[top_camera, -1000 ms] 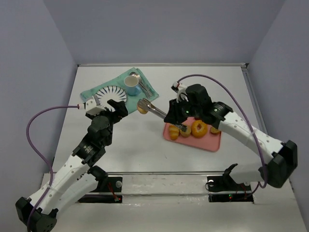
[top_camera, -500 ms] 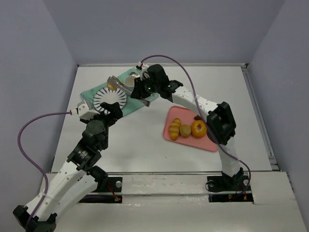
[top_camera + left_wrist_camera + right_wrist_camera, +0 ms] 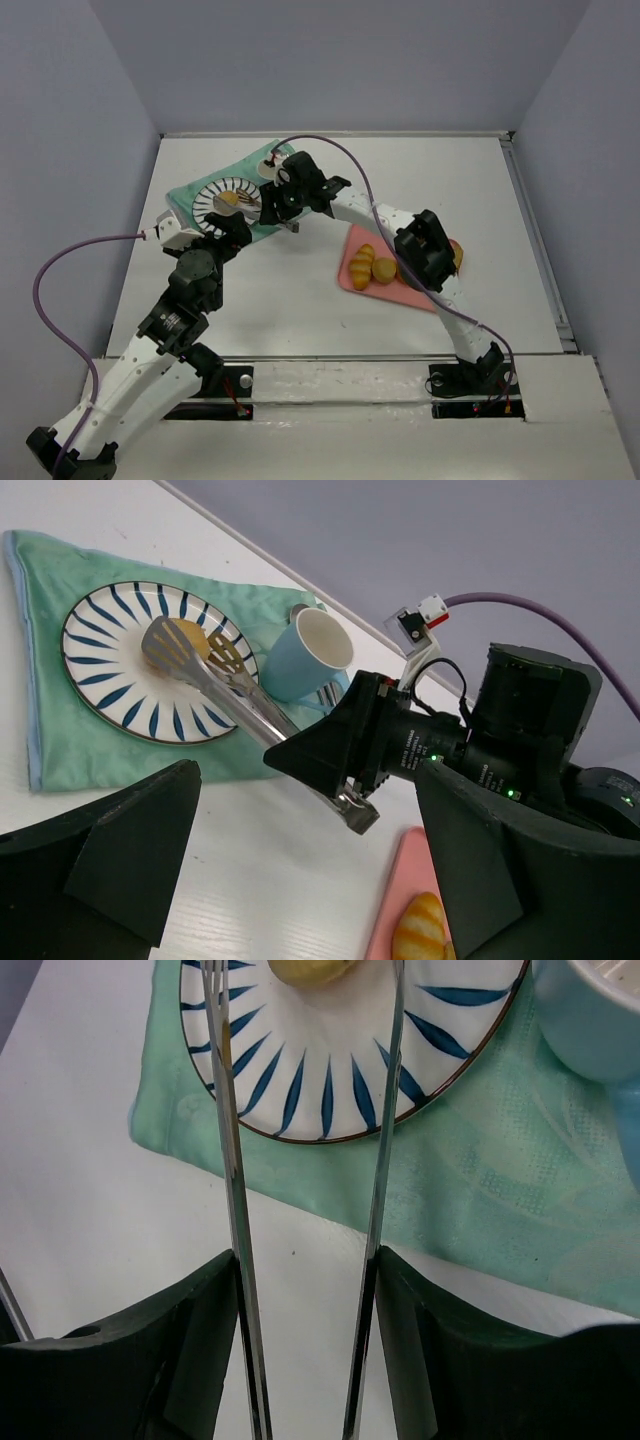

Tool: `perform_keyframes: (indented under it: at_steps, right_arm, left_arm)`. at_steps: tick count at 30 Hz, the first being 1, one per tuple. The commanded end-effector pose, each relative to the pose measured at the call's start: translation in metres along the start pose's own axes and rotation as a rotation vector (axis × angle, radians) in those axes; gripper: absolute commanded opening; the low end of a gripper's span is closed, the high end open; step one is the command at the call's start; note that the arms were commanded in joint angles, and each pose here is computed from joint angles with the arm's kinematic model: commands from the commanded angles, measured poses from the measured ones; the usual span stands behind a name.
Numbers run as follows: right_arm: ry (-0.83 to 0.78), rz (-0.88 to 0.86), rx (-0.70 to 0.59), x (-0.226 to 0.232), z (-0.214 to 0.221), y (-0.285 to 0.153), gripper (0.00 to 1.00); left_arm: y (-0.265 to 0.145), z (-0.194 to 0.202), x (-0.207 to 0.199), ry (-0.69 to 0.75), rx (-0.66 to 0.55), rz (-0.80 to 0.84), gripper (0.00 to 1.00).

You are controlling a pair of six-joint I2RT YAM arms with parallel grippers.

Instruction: Place the bread

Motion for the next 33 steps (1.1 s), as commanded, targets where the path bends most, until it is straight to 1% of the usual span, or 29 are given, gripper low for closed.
perform_keyframes:
  at_steps: [1,7,11,12,13,15,16,17,18,19,21,22,25,26,29,30,32,33]
  right_arm:
    - [-0.081,-0.020,-0.144,0.031,-0.045,-0.045,0.60]
    - [-0.125,-0.017,-0.196,0.046,-0.059,-0.068,0.60]
    - [-0.138,0.024,-0.233,0.053,-0.065,-0.091,0.60]
    - [-0.141,0.067,-0.270,0.056,-0.072,-0.107,0.60]
    - [-0.129,0.103,-0.249,0.052,-0.062,-0.109,0.60]
    - [-0.109,0.169,-0.252,0.050,-0.054,-0.123,0.60]
    - [-0.089,0.241,-0.255,0.049,-0.043,-0.140,0.59]
    - [-0.061,0.276,-0.258,0.048,-0.036,-0.150,0.59]
    - [-0.049,0.343,-0.323,0.055,-0.039,-0.182,0.59]
    - [-0.009,0.392,-0.266,0.047,-0.012,-0.185,0.59]
    - [0.032,0.469,-0.255,0.046,0.009,-0.209,0.59]
    - [0.074,0.495,-0.217,0.048,0.032,-0.229,0.59]
    - [0.134,0.543,-0.151,0.049,0.067,-0.257,0.59]
    - [0.159,0.570,-0.080,0.050,0.089,-0.272,0.59]
    - [0.253,0.611,0.009,0.054,0.119,-0.293,0.59]
    - [0.289,0.627,0.062,0.055,0.135,-0.304,0.59]
    - [0.326,0.647,0.138,0.058,0.153,-0.316,0.59]
    - [0.347,0.650,0.152,0.059,0.159,-0.322,0.59]
  left_arm:
    - [0.003,-0.002,0.003,-0.022,-0.043,-0.025,0.99]
    - [0.001,-0.001,0.003,-0.024,-0.041,-0.019,0.99]
    - [0.000,-0.002,0.004,-0.029,-0.042,-0.014,0.99]
    - [0.000,-0.003,0.003,-0.032,-0.043,-0.011,0.99]
    - [-0.001,-0.003,0.004,-0.035,-0.046,-0.008,0.99]
    - [-0.002,-0.005,0.004,-0.040,-0.051,-0.006,0.99]
    - [-0.003,-0.006,0.004,-0.047,-0.054,-0.001,0.99]
    - [-0.003,-0.005,0.005,-0.048,-0.052,0.002,0.99]
    - [-0.004,-0.006,0.005,-0.054,-0.053,0.007,0.99]
    - [-0.006,-0.006,0.005,-0.058,-0.053,0.014,0.99]
    - [-0.007,-0.007,0.005,-0.058,-0.048,0.024,0.99]
    - [-0.007,-0.006,0.006,-0.059,-0.047,0.027,0.99]
    - [-0.007,-0.005,0.006,-0.059,-0.042,0.035,0.99]
    - [-0.007,-0.005,0.006,-0.059,-0.042,0.037,0.99]
    - [-0.006,-0.003,0.004,-0.051,-0.029,0.046,0.99]
    - [-0.005,-0.002,0.004,-0.048,-0.027,0.048,0.99]
    - [-0.004,0.000,0.003,-0.042,-0.021,0.049,0.99]
    - [-0.003,0.000,0.002,-0.039,-0.016,0.050,0.99]
Point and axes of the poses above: each gripper's point midway between its finger pads, its own y axis out along the fingers, its own x axis along the line the jaws close on, z = x × y, the point moved 10 cm from there along -y, back along the fingers, and after that the axes turned 4 degrees about -y, right-handed, at the moved point
